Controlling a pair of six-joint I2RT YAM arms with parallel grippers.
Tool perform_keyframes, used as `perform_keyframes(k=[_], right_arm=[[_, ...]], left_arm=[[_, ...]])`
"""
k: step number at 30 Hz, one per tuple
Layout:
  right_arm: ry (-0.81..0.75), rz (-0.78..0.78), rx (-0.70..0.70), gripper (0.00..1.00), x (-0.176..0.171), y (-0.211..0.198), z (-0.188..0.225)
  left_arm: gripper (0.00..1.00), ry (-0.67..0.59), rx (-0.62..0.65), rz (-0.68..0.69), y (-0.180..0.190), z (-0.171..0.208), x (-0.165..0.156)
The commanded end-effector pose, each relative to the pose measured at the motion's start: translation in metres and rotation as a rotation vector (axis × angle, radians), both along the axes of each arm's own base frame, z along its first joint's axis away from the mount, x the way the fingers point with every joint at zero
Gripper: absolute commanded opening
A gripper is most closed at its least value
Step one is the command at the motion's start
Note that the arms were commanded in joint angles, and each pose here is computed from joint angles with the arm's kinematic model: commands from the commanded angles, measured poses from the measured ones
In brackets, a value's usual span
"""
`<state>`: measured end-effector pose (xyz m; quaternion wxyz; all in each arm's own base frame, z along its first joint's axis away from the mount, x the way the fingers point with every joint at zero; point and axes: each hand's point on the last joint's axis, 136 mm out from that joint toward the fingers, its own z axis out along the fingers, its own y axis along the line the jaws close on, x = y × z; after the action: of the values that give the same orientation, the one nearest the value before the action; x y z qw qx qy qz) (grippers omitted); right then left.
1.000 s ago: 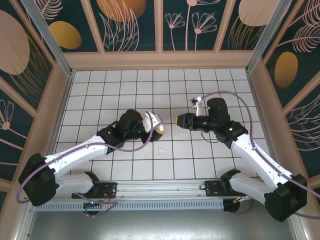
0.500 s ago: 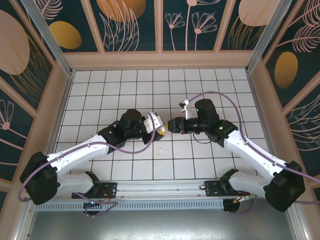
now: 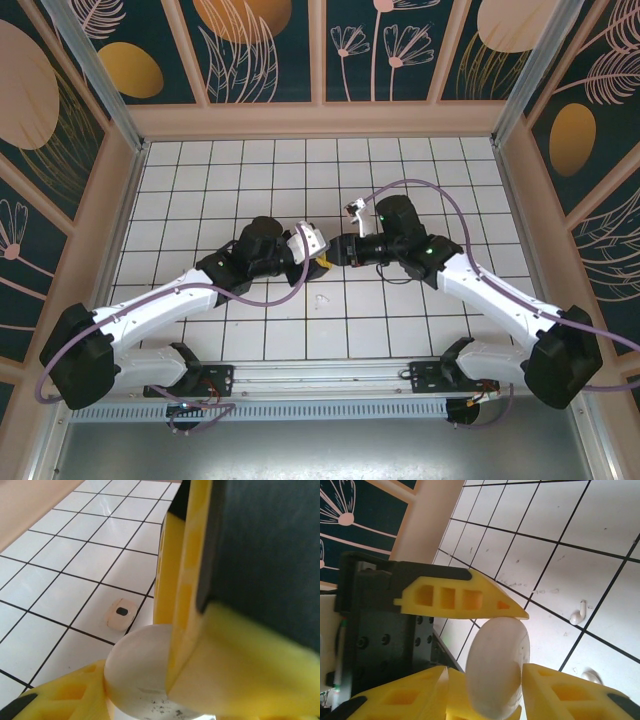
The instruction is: Insert the wireless bluetooth earbuds into the charging case
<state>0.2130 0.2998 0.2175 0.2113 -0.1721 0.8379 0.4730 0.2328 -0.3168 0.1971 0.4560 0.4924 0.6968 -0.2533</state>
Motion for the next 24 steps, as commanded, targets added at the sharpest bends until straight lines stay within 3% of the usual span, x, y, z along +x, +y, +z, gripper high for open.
perform_keyframes(k=[1,8,17,24], right_arm=[[-0.062,-0.006,-0.012,0.40,0.008,0.004,0.009],[-0.091,-0.011,-0.028,0.26,0.009,0.001,0.010],[-0.238,-0.007,-0.033,0.21,0.008,-0.028,0.027],[-0.418,0.110,0.012,0.20,-0.002,-0.058,0.048]], left_arm=[[0.37,-0.032,-0.087,-0.028,-0.012,0.030,0.000],[0.40,-0.018,-0.098,-0.032,-0.014,0.034,0.000],[0.73,0.105,-0.024,-0.096,-0.022,0.020,-0.009],[0.75,0.052,-0.025,-0.121,-0.017,0.030,-0.014]])
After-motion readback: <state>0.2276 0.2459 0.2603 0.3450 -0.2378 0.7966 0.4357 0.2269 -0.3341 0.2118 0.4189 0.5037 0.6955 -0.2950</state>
